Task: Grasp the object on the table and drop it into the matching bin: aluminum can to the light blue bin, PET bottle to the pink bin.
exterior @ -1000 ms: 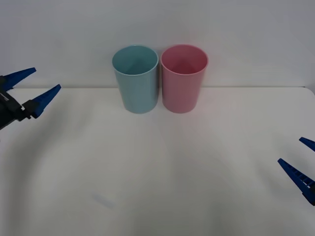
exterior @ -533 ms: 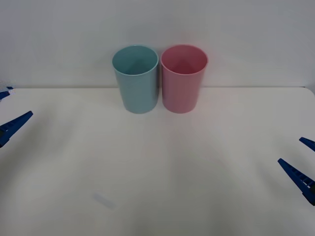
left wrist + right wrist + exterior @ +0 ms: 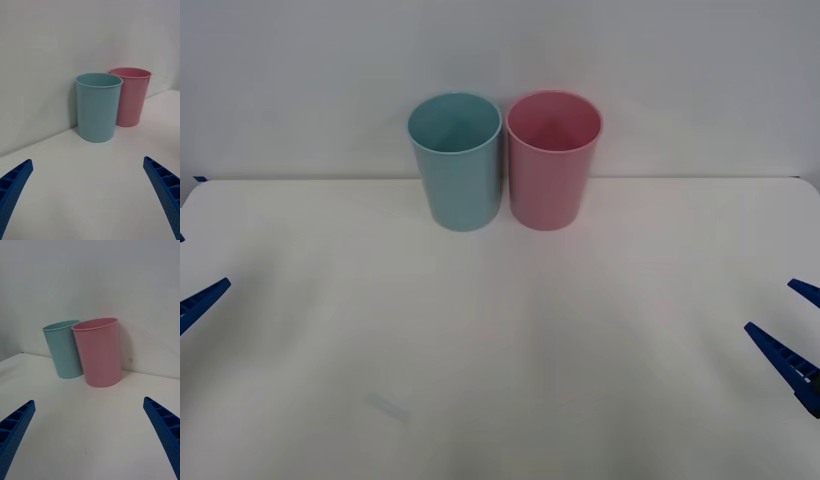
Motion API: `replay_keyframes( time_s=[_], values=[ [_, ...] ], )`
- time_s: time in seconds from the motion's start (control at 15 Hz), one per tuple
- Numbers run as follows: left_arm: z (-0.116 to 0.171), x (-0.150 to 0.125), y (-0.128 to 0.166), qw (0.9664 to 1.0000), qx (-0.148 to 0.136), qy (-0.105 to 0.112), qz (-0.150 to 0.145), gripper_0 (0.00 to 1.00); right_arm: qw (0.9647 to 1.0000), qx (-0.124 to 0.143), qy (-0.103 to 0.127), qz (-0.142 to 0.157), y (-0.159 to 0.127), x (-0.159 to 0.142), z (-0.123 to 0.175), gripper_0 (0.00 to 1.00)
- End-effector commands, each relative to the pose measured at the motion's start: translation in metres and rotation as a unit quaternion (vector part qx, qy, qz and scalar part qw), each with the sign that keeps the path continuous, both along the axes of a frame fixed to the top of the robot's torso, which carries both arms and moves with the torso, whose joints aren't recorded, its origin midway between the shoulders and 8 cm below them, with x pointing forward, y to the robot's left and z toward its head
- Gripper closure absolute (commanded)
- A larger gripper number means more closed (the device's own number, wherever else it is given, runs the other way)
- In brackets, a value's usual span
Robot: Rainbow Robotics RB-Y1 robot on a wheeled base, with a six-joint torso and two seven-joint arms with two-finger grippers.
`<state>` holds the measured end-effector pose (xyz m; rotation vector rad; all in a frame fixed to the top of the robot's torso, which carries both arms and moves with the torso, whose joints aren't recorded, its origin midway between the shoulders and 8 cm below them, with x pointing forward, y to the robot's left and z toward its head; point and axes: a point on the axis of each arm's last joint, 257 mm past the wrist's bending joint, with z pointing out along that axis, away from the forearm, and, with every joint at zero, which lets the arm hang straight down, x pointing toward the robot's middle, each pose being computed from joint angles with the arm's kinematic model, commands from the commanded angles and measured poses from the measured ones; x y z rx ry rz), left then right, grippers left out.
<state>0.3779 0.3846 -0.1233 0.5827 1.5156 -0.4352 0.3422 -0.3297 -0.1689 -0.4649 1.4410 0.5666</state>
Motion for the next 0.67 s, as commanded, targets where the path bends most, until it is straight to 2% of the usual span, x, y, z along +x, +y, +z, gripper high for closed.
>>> replay_keyframes(
  time_s=[0.07, 0.4, 0.67],
  values=[
    [-0.007, -0.011, 0.0, 0.9999, 0.003, 0.012, 0.0, 0.0, 1.0, 0.0, 0.0, 0.0, 0.0, 0.0, 0.0, 0.0],
    [-0.024, -0.022, -0.013, 0.9993, 0.001, 0.037, -0.011, 0.0, 1.0, 0.0, 0.0, 0.0, 0.0, 0.0, 0.0, 0.0],
    [-0.024, -0.022, -0.013, 0.9993, 0.001, 0.037, -0.011, 0.0, 1.0, 0.0, 0.0, 0.0, 0.0, 0.0, 0.0, 0.0]
  ],
)
